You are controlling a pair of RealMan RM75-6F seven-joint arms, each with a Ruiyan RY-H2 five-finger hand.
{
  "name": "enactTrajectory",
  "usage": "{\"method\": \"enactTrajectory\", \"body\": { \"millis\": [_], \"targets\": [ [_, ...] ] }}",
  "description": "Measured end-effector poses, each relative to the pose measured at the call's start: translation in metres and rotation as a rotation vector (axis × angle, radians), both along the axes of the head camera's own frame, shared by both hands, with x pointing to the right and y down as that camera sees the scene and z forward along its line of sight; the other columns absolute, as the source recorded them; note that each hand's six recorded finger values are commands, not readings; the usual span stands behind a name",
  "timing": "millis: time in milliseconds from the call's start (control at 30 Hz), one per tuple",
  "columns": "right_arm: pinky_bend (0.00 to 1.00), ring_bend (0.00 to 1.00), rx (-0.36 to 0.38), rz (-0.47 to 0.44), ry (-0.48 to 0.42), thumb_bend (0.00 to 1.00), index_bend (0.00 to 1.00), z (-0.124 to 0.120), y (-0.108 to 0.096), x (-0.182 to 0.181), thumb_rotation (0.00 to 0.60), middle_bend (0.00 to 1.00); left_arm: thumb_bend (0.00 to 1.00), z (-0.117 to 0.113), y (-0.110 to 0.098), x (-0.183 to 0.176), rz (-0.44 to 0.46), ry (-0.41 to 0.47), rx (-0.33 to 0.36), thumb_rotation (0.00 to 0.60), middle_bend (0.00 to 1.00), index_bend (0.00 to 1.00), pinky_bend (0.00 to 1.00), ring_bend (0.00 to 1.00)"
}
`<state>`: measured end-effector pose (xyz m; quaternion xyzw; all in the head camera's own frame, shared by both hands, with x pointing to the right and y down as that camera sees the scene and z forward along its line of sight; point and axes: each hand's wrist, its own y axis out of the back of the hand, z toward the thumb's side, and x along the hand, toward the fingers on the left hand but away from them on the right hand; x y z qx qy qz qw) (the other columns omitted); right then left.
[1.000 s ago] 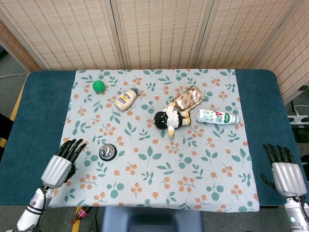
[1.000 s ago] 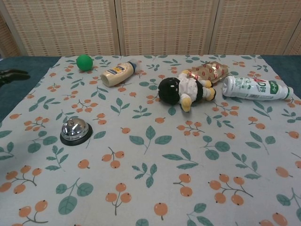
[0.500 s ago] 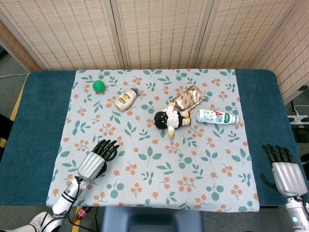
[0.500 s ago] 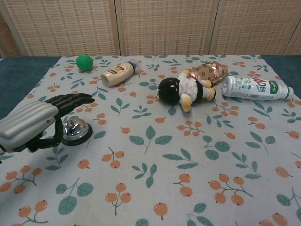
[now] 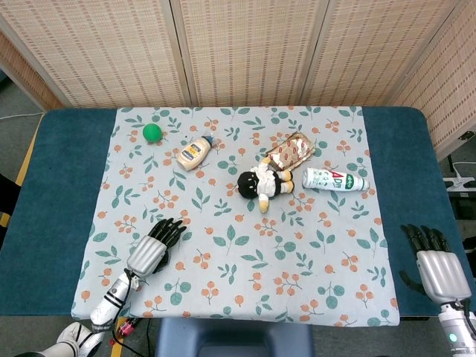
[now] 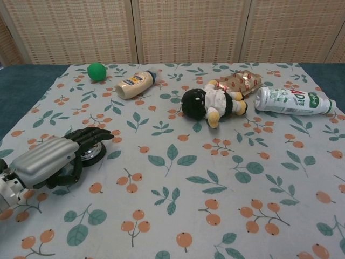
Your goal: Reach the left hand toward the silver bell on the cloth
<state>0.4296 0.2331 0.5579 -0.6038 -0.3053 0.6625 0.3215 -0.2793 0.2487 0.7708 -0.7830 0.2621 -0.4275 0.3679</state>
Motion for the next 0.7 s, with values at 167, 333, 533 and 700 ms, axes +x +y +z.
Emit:
{"method": "enactTrajectory", "body": {
  "millis": [167,333,533,700],
  "targets": [
    [0.05,0.0,-0.008,0.001,-0.003,0.24,0.06,0.0,0.0,-0.001,0.6,0.05,1.0,0.0,-0.001,-0.005,-0.004,-0.006,0.006,0.6,0.0,0.0,0.09,0.0],
    [0.05,0.0,-0.008,0.006,-0.007,0.24,0.05,0.0,0.0,0.0,0.6,0.05,1.0,-0.021,-0.012,-0.01,-0.015,0.03,0.083,0.6,0.0,0.0,0.09,0.0],
    [0.05,0.0,-0.016,0.014,-0.007,0.24,0.05,0.002,-0.001,0.001,0.6,0.05,1.0,-0.069,-0.023,-0.042,0.0,0.022,0.182,0.6,0.06,0.0,0.12,0.01],
    [0.05,0.0,0.032,-0.001,0.016,0.24,0.06,0.0,-0.005,0.001,0.6,0.05,1.0,-0.113,-0.019,-0.103,-0.033,-0.133,0.208,0.6,0.11,0.02,0.13,0.03]
  ]
}}
